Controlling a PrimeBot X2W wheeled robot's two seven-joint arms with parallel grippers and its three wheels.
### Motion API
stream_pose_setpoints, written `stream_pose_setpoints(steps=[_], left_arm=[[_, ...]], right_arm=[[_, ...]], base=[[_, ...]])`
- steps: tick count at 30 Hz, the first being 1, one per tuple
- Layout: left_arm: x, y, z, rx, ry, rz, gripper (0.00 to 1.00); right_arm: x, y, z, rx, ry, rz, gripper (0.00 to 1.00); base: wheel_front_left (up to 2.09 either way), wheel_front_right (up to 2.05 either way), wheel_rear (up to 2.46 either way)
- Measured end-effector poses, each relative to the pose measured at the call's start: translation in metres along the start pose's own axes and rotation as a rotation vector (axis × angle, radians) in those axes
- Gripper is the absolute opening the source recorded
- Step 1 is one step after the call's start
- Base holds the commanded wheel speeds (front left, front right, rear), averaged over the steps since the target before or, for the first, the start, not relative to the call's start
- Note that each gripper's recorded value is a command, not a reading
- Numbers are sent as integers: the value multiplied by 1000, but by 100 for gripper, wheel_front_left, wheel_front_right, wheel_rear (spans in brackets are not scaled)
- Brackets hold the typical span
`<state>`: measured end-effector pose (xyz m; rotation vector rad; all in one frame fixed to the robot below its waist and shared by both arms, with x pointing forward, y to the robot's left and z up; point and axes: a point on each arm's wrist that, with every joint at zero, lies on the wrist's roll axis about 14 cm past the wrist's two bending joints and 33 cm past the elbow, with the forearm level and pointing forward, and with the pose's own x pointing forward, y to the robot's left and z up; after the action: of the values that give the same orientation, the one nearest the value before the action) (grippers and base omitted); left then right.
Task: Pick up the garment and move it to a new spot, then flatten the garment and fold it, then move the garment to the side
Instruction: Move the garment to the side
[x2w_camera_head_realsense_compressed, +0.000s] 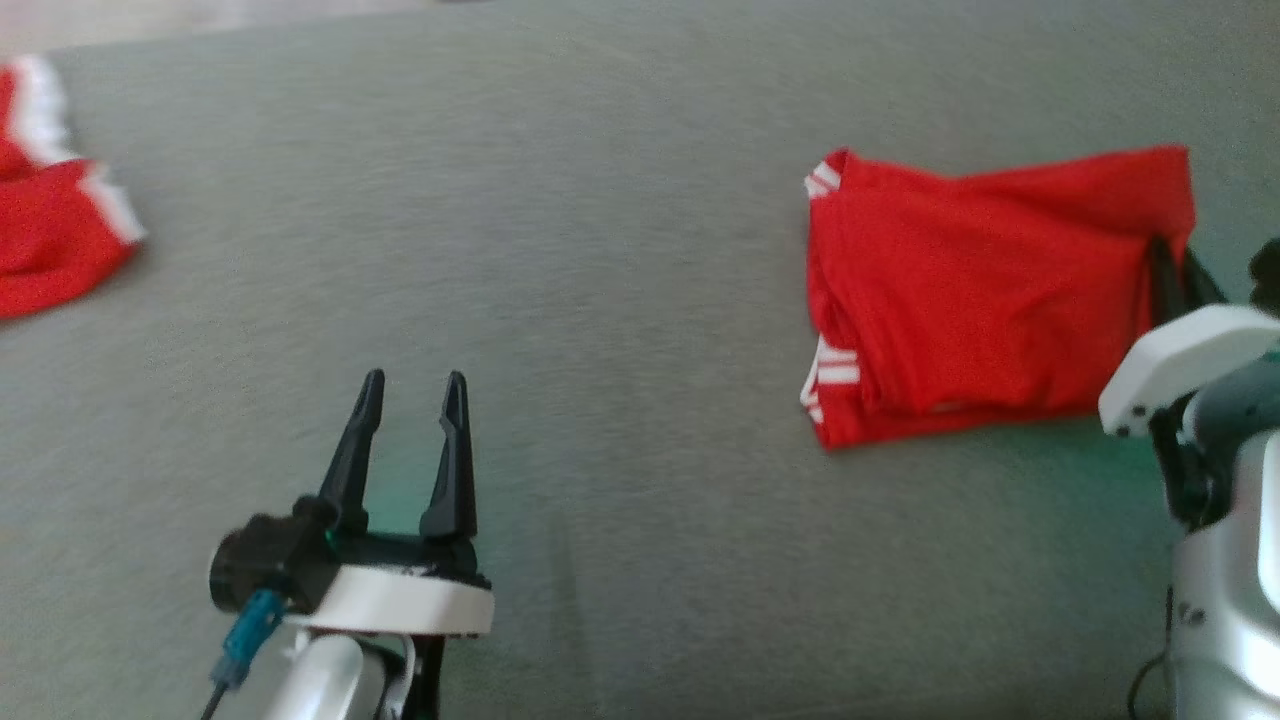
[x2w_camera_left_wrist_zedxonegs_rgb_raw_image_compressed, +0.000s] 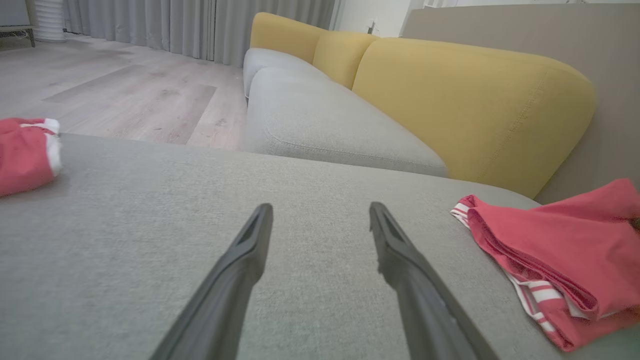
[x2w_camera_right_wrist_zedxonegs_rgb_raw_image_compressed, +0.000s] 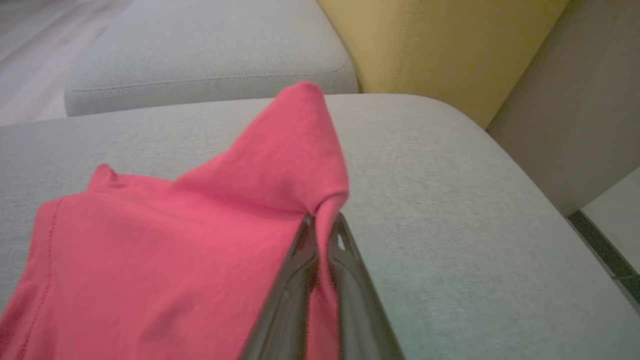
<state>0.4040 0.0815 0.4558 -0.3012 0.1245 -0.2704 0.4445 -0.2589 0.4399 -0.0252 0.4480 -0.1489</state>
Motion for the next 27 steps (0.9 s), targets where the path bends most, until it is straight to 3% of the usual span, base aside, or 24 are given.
stream_pose_setpoints(steps=[6, 13, 19, 27], left_arm=[[32, -29, -21, 16, 72, -132, 100], [54, -52, -45, 4, 137, -227, 100], [59, -53, -55, -10, 159, -229, 100], [58, -30, -52, 0, 150, -162, 100]], right_arm=[[-8, -49, 1, 42, -27, -121, 0], [-12, -79, -20, 77, 7, -206, 0], [9, -77, -6, 80, -12, -197, 0], [54, -79, 29, 64, -30, -196, 0]], base=[[0, 0, 0], [0, 0, 0], [0, 0, 0], [0, 0, 0]])
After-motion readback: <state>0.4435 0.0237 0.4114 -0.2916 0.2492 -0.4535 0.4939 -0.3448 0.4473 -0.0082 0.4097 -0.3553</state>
